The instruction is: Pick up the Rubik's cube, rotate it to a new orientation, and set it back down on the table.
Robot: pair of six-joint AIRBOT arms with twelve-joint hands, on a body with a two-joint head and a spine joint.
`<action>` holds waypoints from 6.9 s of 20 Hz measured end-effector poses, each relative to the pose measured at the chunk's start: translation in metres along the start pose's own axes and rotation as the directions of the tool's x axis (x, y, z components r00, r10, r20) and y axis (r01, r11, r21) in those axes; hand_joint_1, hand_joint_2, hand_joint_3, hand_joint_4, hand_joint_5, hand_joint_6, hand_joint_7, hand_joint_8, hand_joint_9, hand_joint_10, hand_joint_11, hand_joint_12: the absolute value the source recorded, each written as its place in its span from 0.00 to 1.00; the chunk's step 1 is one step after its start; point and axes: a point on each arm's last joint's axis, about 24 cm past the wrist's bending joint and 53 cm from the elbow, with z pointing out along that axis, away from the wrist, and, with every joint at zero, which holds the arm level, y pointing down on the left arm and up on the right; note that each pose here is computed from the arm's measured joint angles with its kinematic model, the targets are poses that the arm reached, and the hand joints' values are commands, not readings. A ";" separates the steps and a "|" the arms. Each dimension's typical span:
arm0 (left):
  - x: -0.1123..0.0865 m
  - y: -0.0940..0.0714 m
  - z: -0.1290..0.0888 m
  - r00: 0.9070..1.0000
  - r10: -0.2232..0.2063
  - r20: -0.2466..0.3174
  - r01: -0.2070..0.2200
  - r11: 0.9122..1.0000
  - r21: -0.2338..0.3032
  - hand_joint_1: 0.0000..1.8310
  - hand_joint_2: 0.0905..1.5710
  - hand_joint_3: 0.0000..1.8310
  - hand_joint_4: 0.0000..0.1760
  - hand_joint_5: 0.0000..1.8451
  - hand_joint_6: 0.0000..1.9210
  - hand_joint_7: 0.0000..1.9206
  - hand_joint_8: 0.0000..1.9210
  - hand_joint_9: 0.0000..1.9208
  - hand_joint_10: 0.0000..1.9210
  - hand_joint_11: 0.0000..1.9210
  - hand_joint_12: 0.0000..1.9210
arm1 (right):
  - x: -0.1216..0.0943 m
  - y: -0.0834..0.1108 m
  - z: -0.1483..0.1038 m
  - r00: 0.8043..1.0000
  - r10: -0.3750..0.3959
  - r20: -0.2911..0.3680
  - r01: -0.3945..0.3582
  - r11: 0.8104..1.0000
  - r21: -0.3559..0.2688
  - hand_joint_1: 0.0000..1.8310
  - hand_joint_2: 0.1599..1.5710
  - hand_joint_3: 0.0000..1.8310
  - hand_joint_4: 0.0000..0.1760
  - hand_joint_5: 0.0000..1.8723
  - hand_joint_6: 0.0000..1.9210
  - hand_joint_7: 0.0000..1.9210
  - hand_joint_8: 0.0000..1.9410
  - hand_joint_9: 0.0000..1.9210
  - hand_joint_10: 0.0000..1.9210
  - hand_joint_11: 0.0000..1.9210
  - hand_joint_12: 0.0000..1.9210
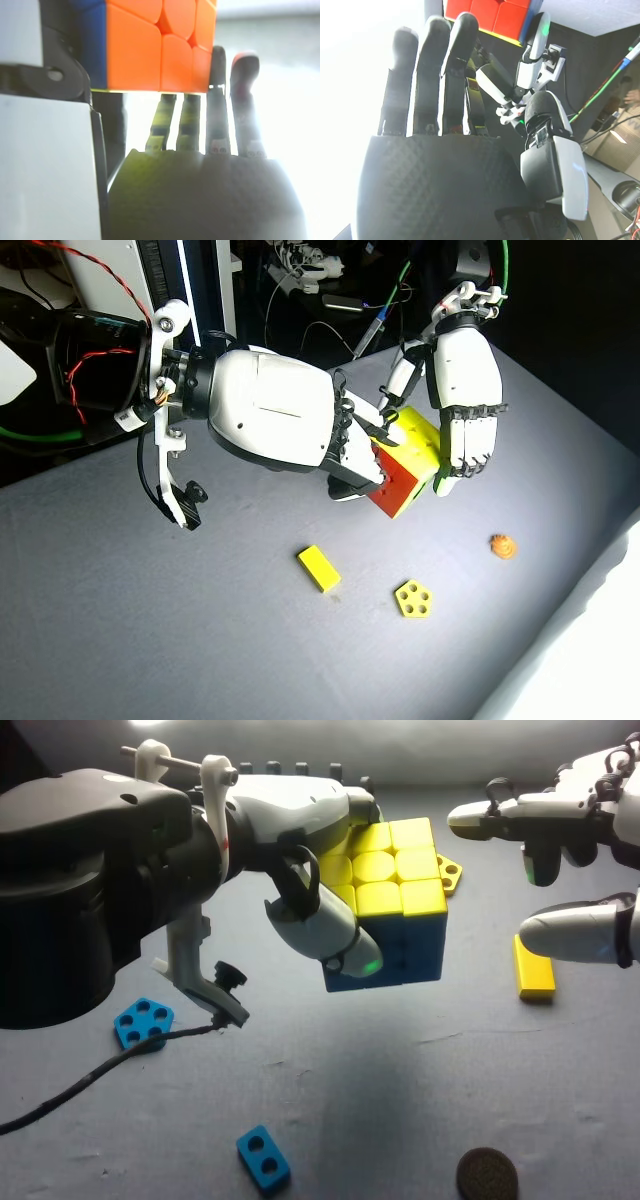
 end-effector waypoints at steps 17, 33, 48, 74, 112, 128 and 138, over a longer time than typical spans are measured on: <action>-0.003 0.003 0.001 1.000 0.000 0.005 0.000 1.000 -0.006 0.55 0.91 0.00 0.00 0.24 0.88 0.24 1.00 0.13 1.00 0.16 1.00 | 0.049 0.015 0.015 0.992 -0.004 -0.129 0.003 1.000 -0.009 0.04 0.78 0.00 0.00 0.12 0.01 0.31 0.52 0.28 0.83 0.24 1.00; -0.006 0.005 0.001 1.000 0.002 0.013 -0.002 1.000 -0.013 0.53 0.92 0.00 0.02 0.21 0.93 0.23 1.00 0.14 1.00 0.16 1.00 | 0.076 0.003 0.014 0.977 -0.022 -0.214 0.033 0.998 0.049 0.01 0.79 0.00 0.00 0.14 0.01 0.31 0.54 0.28 0.82 0.22 1.00; -0.013 0.007 0.002 0.999 0.008 0.032 -0.008 1.000 -0.022 0.53 0.92 0.00 0.00 0.21 0.92 0.23 1.00 0.14 1.00 0.17 1.00 | 0.092 -0.012 0.027 0.968 0.009 -0.251 0.016 0.995 0.097 0.03 0.79 0.00 0.00 0.14 0.01 0.31 0.55 0.28 0.82 0.23 1.00; -0.019 0.012 0.002 0.999 0.013 0.051 -0.012 0.999 -0.038 0.54 0.91 0.00 0.00 0.24 0.88 0.23 1.00 0.11 1.00 0.12 1.00 | 0.093 -0.031 0.044 0.975 0.001 -0.224 0.029 0.991 0.131 0.01 0.78 0.00 0.00 0.14 0.00 0.34 0.54 0.29 0.85 0.23 1.00; 0.008 0.022 0.001 1.000 0.027 0.014 -0.027 1.000 0.009 0.55 0.91 0.00 0.00 0.23 0.88 0.24 1.00 0.13 1.00 0.15 1.00 | 0.051 -0.046 -0.001 0.989 0.061 -0.133 -0.028 0.971 0.236 0.03 0.77 0.00 0.00 0.13 0.00 0.31 0.61 0.31 0.84 0.27 1.00; 0.038 0.060 -0.001 0.997 0.080 0.007 -0.080 0.996 0.033 0.52 0.93 0.00 0.00 0.19 0.95 0.24 0.99 0.13 1.00 0.13 1.00 | 0.049 -0.044 0.000 0.991 0.058 -0.122 -0.029 0.974 0.225 0.00 0.77 0.00 0.00 0.07 0.00 0.08 0.01 0.02 0.19 0.00 0.39; 0.043 0.068 0.003 0.996 0.089 0.016 -0.090 0.995 0.042 0.53 0.93 0.00 0.00 0.20 0.93 0.24 1.00 0.12 1.00 0.14 1.00 | 0.050 -0.042 0.002 0.991 0.058 -0.121 -0.031 0.975 0.219 0.01 0.77 0.00 0.00 0.03 0.00 0.04 0.00 0.05 0.02 0.00 0.25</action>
